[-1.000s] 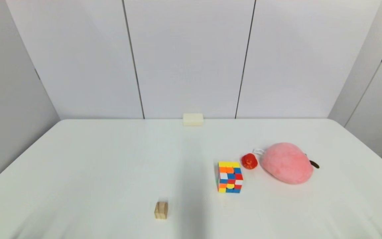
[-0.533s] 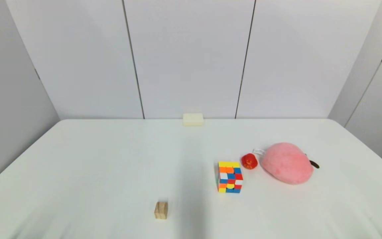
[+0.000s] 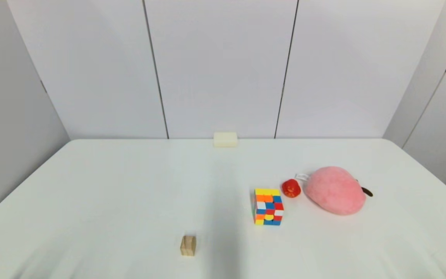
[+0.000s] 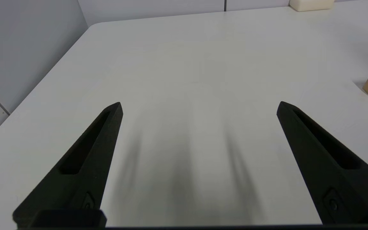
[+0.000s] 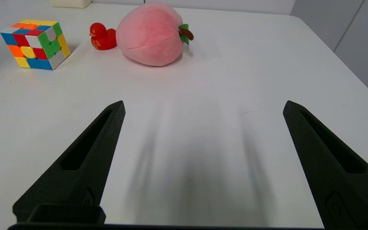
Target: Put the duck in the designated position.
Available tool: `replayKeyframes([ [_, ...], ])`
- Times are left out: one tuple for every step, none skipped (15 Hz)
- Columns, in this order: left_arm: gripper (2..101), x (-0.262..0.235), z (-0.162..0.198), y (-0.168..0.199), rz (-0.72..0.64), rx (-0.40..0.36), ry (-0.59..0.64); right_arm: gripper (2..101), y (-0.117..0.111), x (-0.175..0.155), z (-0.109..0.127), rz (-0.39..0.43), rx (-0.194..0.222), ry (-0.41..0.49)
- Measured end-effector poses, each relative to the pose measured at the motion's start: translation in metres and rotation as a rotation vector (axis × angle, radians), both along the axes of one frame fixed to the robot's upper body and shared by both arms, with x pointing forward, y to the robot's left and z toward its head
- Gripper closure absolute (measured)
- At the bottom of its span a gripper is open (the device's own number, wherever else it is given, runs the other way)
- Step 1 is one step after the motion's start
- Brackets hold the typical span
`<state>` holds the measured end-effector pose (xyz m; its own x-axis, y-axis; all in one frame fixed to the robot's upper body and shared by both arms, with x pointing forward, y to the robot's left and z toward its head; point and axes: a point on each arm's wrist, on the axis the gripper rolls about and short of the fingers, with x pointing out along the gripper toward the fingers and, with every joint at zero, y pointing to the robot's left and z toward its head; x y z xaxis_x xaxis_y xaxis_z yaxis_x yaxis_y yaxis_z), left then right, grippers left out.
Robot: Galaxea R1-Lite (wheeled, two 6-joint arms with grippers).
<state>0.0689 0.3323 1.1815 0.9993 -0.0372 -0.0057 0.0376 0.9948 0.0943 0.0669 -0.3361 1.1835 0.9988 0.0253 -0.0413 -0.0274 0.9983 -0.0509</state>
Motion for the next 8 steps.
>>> replayKeyframes([
  [5.4,0.0,0.0,0.0,0.0,0.0,0.0,4.3,0.0,0.0,-0.0001,-0.001,-0.001,0.0],
  [5.4,0.0,0.0,0.0,0.0,0.0,0.001,4.3,0.0,0.0001,-0.0003,-0.002,-0.001,0.001],
  [5.4,0.0,0.0,0.0,0.0,0.0,0.001,4.3,0.0,0.0003,-0.001,-0.002,0.001,0.004],
  [5.4,0.0,0.0,0.0,0.0,0.0,0.0,4.3,0.0,0.0003,-0.0009,-0.002,0.003,0.003],
  [5.4,0.0,0.0,0.0,0.0,0.0,0.0,4.3,0.0,0.0003,-0.0009,-0.002,0.003,0.003],
  [5.4,0.0,0.0,0.0,0.0,0.0,0.0,4.3,0.0,0.0002,-0.0006,-0.003,0.004,0.002],
  [5.4,0.0,0.0001,0.0,0.0,0.0,0.0,4.3,0.0,0.0001,-0.0005,-0.003,0.006,0.002],
  [5.4,0.0,0.0,0.0,0.0,0.0,0.0,4.3,0.0,0.0002,-0.0004,-0.002,0.006,0.001],
])
